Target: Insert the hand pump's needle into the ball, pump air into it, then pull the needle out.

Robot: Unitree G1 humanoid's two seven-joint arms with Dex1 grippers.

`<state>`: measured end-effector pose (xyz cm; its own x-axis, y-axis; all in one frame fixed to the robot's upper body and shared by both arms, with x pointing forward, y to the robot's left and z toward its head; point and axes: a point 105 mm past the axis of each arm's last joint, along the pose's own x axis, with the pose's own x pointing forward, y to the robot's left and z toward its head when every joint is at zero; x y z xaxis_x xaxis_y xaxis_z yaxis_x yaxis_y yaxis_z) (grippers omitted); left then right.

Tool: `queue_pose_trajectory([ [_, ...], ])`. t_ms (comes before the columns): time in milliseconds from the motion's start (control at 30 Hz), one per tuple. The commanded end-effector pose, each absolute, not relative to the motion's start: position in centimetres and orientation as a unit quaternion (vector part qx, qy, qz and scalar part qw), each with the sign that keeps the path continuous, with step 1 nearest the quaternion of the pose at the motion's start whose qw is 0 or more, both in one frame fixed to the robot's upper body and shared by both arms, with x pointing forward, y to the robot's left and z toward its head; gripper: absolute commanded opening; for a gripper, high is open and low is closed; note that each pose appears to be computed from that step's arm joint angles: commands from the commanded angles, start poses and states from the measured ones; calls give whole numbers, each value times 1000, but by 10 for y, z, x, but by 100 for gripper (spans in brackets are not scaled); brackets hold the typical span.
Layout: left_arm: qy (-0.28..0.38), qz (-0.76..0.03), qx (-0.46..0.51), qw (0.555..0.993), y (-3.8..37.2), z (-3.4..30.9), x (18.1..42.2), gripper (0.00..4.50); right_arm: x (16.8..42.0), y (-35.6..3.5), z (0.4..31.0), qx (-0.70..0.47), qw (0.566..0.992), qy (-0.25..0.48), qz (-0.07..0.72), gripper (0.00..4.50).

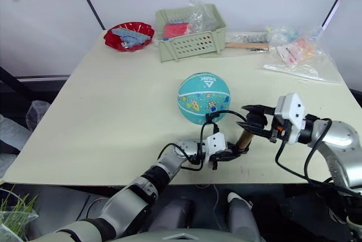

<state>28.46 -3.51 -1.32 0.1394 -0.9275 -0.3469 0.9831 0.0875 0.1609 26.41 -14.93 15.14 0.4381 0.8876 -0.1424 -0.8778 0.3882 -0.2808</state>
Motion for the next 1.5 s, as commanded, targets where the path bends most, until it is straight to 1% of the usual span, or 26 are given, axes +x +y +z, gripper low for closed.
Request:
queue_pose_trajectory([
  [33,185,-641,190,720,-4,-62,266,105,268,-162,154,-169,840,-6,515,167],
  [167,185,-642,192,719,-4,-61,266,105,264,-166,179,-162,834,-22,527,167],
  [300,184,-643,193,719,-4,-61,267,105,255,-169,221,-147,827,-50,540,167],
  [400,184,-643,192,718,-4,-61,267,105,253,-171,234,-144,827,-55,541,167],
  [600,184,-644,191,717,-6,-61,266,105,238,-181,298,-154,815,-94,550,167],
  [667,184,-644,191,717,-6,-61,266,105,236,-180,304,-153,815,-94,551,167],
  [867,185,-644,191,717,-6,-62,266,105,237,-176,298,-141,815,-79,557,167],
  [933,185,-644,190,717,-7,-62,266,105,239,-175,291,-140,816,-70,556,167],
  [967,184,-645,190,717,-7,-62,265,105,245,-172,266,-145,817,-37,558,167],
  [1033,183,-646,190,716,-8,-62,264,105,249,-167,225,-156,811,11,564,167],
  [1067,183,-646,191,716,-9,-62,264,105,249,-164,212,-162,807,25,568,167],
  [1133,182,-646,191,716,-9,-62,264,105,256,-161,190,-173,811,29,558,167],
  [1167,182,-646,191,717,-9,-62,264,105,258,-160,182,-180,813,31,553,167],
  [1233,182,-645,191,717,-10,-62,264,105,255,-153,168,-153,812,30,562,167],
  [1300,182,-644,190,718,-10,-61,264,105,253,-150,156,-163,805,35,569,167],
  [1500,181,-643,189,720,-10,-61,265,105,261,-147,133,-174,815,35,552,167],
])
